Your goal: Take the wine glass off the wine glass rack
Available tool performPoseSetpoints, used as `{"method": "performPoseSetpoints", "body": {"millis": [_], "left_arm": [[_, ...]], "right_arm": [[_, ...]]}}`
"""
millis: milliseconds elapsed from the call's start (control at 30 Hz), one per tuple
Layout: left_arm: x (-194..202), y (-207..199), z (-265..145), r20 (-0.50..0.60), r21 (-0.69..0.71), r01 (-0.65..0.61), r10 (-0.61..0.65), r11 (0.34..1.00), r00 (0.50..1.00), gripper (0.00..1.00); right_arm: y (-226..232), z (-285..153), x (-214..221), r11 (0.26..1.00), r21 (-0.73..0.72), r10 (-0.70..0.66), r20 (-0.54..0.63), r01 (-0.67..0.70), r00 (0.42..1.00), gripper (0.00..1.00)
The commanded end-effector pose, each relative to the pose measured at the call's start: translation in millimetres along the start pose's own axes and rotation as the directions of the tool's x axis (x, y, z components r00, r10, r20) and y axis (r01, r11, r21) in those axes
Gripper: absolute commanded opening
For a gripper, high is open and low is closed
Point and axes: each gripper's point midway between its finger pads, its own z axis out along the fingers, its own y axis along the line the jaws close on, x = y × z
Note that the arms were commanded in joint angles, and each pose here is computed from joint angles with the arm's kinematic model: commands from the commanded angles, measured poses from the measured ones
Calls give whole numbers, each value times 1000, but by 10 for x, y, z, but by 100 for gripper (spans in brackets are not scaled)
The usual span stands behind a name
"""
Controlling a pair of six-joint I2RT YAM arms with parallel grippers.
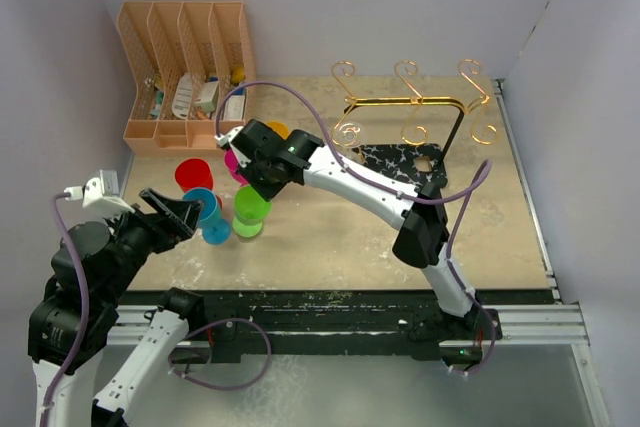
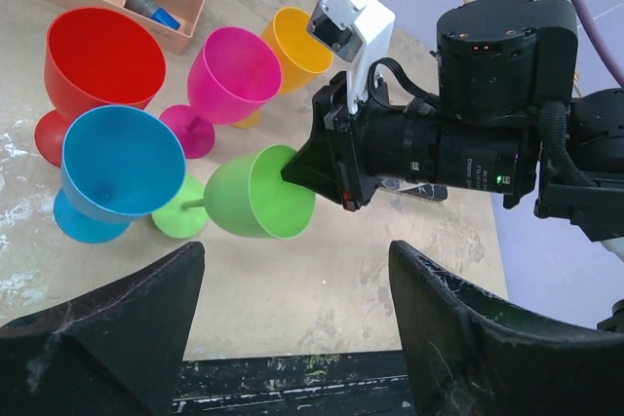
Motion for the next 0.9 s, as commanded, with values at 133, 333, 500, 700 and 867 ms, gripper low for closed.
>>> {"method": "performPoseSetpoints", "body": {"millis": [133,333,500,700,867], "left_arm": [[-50,-54,-28,25,28,12,-12,1000,1000,79],[-48,-47,-37,26,26,15,-15,1000,1000,79],[-49,-44,-62,30,27,22,-23,999,999,79],[-59,-48,-67,32,27,24,-25,999,999,79],[-60,-30,-45,32,16,16,-16,1000,999,79]], "right_arm": [[6,-177,-238,1000,-18,-5,81,6,997,15],[65,-306,-320,998,-57,-3,131,11,991,23],[17,-533,-438,999,-37,8,196,0,981,30],[-59,-1106,-663,999,-30,36,355,-27,934,32],[-211,-1729,-806,993,-24,111,495,-114,862,42]]}}
